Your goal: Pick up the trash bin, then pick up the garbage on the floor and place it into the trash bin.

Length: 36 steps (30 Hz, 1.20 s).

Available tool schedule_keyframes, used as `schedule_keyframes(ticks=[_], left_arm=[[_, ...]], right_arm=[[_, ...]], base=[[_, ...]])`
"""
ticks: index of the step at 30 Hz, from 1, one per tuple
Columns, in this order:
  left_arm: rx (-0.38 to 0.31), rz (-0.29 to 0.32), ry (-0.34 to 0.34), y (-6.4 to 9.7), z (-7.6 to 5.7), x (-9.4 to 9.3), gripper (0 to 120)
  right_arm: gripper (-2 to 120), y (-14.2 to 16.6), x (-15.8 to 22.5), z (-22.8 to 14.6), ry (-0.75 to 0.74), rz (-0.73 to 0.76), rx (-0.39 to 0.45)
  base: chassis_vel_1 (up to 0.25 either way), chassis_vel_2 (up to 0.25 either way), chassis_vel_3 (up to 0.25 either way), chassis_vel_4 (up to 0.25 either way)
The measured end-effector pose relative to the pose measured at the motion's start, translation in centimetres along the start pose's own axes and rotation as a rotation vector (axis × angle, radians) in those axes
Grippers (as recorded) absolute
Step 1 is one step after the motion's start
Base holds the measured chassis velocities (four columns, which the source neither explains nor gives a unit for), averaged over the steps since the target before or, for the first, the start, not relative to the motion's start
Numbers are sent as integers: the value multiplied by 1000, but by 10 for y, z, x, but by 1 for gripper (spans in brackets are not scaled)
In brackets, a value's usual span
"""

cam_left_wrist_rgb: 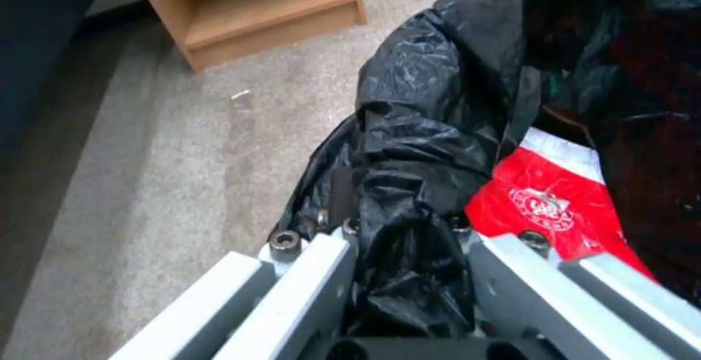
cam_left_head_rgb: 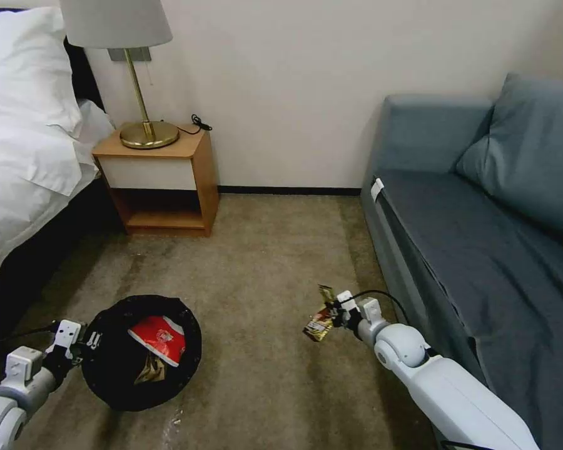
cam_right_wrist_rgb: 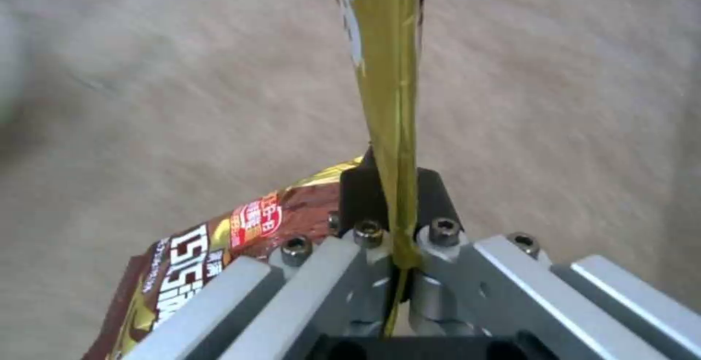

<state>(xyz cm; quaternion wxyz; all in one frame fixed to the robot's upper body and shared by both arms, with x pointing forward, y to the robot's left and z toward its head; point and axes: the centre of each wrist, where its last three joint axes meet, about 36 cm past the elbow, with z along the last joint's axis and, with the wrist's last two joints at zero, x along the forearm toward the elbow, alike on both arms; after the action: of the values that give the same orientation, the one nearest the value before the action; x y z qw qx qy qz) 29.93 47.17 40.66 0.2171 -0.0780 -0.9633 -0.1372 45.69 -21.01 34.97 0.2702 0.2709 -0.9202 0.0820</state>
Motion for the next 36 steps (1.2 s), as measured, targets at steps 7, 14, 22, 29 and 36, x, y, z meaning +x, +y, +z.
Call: schedule_keyframes(ticks=[7, 14, 22, 29, 36], left_arm=[[-2, 1, -10, -1, -3, -1, 1], [12, -8, -20, -4, -3, 2, 1], [18, -13, -23, -3, -3, -1, 1], [26, -22, -16, 1, 1, -3, 1], [35, -23, -13, 0, 5, -5, 1]], right_arm=[[0, 31, 11, -54, -92, -106, 7], [0, 93, -10, -118, -177, -308, -23], [0, 157, -24, -144, -194, -458, -61], [0, 198, -31, -138, -155, -550, -78], [0, 231, -49, -129, -140, -604, -87]], base=[[0, 0, 0, 0], [0, 0, 0, 0], [0, 0, 0, 0], [0, 0, 0, 0], [0, 0, 0, 0]])
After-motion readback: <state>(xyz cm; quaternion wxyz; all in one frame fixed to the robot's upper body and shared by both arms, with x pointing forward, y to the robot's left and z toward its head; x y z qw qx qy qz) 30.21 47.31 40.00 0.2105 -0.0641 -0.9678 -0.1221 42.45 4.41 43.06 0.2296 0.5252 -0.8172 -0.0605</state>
